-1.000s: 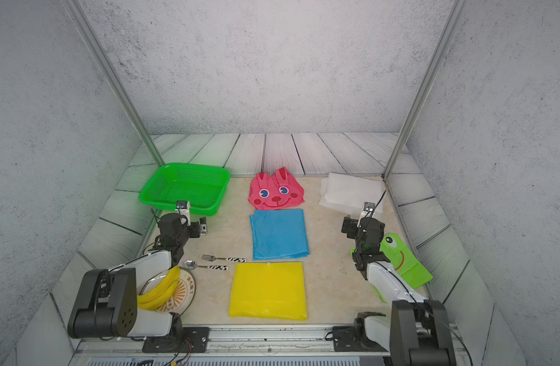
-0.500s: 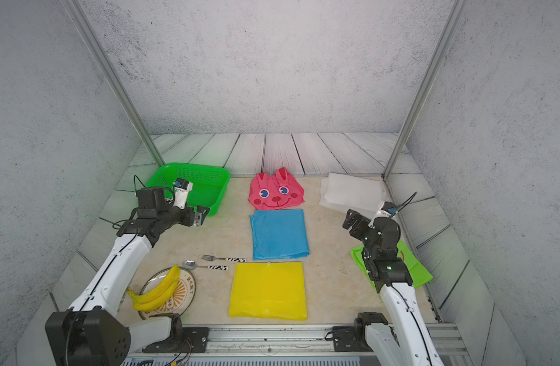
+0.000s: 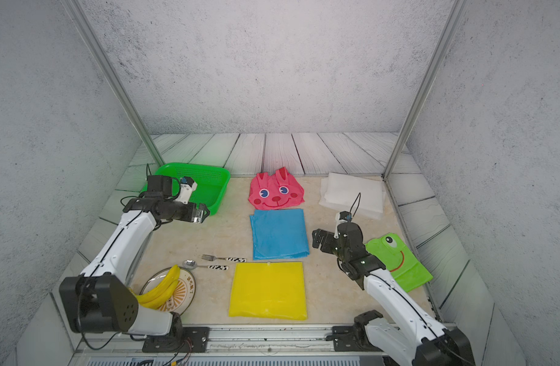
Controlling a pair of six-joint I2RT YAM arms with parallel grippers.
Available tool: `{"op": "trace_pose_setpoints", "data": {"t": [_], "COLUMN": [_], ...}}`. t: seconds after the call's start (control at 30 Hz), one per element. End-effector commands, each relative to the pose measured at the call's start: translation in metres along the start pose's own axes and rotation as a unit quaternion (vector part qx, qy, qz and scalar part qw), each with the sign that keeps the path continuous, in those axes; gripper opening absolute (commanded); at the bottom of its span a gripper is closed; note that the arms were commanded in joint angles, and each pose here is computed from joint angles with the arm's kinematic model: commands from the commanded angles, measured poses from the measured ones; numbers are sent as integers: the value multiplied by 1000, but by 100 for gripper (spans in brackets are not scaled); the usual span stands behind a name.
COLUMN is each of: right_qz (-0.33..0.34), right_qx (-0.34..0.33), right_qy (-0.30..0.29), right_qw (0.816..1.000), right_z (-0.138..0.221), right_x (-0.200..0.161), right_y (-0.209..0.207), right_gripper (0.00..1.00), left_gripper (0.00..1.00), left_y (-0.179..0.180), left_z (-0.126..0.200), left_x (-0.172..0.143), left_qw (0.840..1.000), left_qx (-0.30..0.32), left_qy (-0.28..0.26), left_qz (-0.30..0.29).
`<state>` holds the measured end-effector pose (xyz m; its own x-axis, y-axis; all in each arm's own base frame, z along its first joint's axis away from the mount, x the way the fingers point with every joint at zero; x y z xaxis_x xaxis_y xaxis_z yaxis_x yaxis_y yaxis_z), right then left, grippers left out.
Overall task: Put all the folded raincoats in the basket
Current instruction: Pick up the raincoat from the center of the board.
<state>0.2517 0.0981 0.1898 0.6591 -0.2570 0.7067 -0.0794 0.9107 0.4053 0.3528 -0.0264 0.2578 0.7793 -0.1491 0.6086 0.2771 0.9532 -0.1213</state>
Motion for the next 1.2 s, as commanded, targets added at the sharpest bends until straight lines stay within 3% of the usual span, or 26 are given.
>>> {"op": "trace_pose_setpoints", "data": {"t": [0.0,0.23,0.43,0.6,0.73,0.87,1.17], "right_qz": [26,-2,-39,-115,-190,-213,-282], "right_qx": [15,57,4,-12,-25,-42,5], "right_qy": [7,131,209,274,267,255,255], "right_qw": [1000,990,977,955,945,942,925], "right_z": [-8,-55,-82,-89,-84,-76,-98], "right_x": [13,14,6,-20,-39,-44,-68], "right_y": [15,38,31,25,16,10,11], "right_gripper": [100,97,91,87,87,87,79], "left_gripper": [100,100,99,100,99,100,99], "left_y": [-5,-11,-1,3,6,7,8], "left_z": [-13,-31,-39,-53,-65,-75,-93], "left_x": [8,12,10,8,8,10,12], "left_qw": [999,998,996,994,992,989,988], "left_qx": [-24,-23,26,26,25,25,26], "left_qy": [34,65,82,104,124,147,151], "left_qz": [-1,-15,-22,-18,-15,-12,-10]}}
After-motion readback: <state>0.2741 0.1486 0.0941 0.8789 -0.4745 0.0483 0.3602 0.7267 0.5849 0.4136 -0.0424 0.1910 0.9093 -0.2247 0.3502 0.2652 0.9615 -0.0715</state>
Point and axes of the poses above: each gripper's point midway between its finger pads, its own z axis back along the fingers, its own y axis along the line the jaws close on, x = y × z, the point moved 7 cm from there along z, back along the fingers, and after that the axes turned 2 degrees about z, right-handed, at the moved point
